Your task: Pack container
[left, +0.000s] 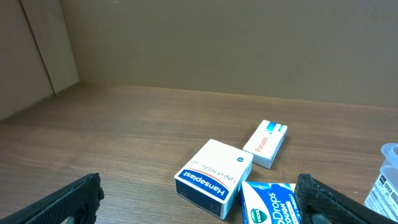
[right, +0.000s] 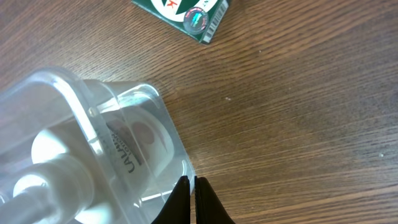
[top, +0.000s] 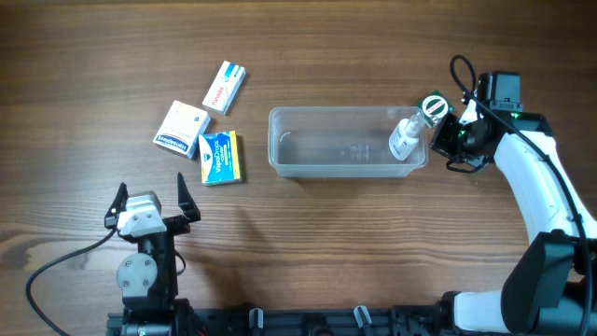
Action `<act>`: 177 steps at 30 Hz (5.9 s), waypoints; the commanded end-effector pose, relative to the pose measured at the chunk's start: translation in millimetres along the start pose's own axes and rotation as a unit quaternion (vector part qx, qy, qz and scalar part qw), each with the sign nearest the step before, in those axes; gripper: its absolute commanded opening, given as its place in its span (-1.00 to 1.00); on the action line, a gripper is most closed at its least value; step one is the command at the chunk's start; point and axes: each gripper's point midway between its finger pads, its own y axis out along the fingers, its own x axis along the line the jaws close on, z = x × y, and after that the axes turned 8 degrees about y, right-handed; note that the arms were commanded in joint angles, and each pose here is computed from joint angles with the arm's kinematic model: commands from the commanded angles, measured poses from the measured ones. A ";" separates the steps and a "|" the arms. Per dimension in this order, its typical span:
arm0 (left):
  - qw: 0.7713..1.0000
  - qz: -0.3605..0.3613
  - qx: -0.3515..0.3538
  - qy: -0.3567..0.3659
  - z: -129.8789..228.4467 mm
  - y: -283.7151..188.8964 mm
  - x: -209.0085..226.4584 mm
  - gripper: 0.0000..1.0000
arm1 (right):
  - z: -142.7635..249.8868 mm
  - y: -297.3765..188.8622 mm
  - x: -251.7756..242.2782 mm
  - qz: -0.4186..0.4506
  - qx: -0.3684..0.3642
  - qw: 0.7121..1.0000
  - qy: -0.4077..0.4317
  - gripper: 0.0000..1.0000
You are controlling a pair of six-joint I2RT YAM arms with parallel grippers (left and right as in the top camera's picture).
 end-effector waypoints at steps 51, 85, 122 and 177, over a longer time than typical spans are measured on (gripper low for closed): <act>1.000 0.000 -0.004 0.007 0.1 -0.2 -0.4 1.00 | 9.9 3.8 32.8 -0.093 0.017 0.983 -0.158 -0.91; 1.000 0.000 -0.003 0.007 0.3 -0.2 -0.4 0.99 | 28.8 4.7 60.4 -0.124 0.033 0.973 -0.191 -0.91; 1.000 0.000 -0.003 0.007 0.3 -0.2 -0.4 1.00 | 14.2 14.4 46.6 -0.073 0.008 0.984 -0.164 -0.91; 1.000 0.000 -0.003 0.007 0.3 -0.2 -0.4 0.99 | -5.1 26.5 31.4 -0.035 -0.019 0.980 -0.197 0.17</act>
